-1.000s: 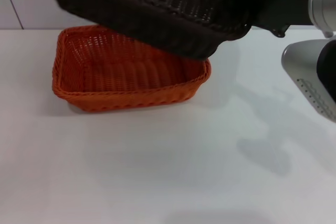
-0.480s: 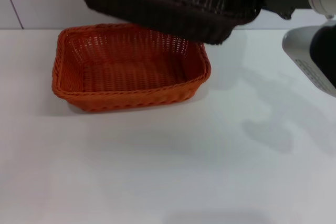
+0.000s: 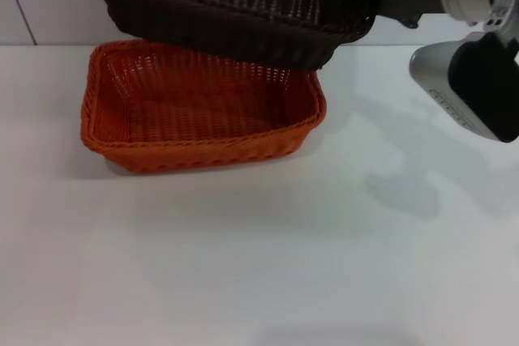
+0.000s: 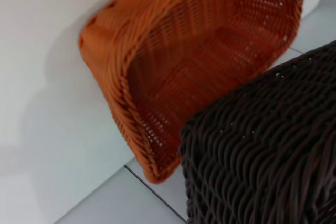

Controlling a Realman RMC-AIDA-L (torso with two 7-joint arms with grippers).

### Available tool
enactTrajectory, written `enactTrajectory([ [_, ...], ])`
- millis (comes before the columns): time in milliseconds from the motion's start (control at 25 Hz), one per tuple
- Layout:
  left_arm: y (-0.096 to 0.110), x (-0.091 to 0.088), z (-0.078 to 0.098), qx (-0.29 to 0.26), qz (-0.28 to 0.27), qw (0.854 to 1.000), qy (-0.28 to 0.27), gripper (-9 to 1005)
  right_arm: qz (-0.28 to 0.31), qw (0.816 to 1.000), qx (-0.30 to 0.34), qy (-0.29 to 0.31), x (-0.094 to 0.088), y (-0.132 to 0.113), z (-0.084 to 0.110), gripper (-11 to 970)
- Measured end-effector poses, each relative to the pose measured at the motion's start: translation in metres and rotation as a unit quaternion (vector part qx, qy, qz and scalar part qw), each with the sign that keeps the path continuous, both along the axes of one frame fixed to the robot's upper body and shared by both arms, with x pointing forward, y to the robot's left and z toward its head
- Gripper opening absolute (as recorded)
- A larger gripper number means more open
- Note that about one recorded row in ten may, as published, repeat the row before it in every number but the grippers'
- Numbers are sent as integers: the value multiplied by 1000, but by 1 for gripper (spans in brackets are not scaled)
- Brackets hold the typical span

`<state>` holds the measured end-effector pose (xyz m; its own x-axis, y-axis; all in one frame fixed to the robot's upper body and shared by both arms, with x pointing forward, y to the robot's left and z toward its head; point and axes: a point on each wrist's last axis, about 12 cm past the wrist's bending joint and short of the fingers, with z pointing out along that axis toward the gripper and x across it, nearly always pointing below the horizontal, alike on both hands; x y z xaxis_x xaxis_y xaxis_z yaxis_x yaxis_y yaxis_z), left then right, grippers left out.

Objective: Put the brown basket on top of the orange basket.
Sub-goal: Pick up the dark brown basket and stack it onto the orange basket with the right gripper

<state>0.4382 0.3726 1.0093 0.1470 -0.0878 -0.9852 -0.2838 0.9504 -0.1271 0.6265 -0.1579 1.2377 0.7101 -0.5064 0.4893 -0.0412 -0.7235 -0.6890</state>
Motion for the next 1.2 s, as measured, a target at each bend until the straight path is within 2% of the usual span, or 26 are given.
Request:
enactTrajectory([
  [120,1,2,1,1,6,1000,-1,781,14,1000,-10,3,7,4,-8,149],
  [400,3,5,2,-2,16,1000,-5,782,24,1000,-2,8,16,11,-10,149],
  [720,4,7,2,-5,20,1000,-3,781,44,999,-11,24,9,22,-21,150],
  [1200,7,-1,-3,0,25,1000,12,782,42,998,-12,36,-3,19,-37,150],
])
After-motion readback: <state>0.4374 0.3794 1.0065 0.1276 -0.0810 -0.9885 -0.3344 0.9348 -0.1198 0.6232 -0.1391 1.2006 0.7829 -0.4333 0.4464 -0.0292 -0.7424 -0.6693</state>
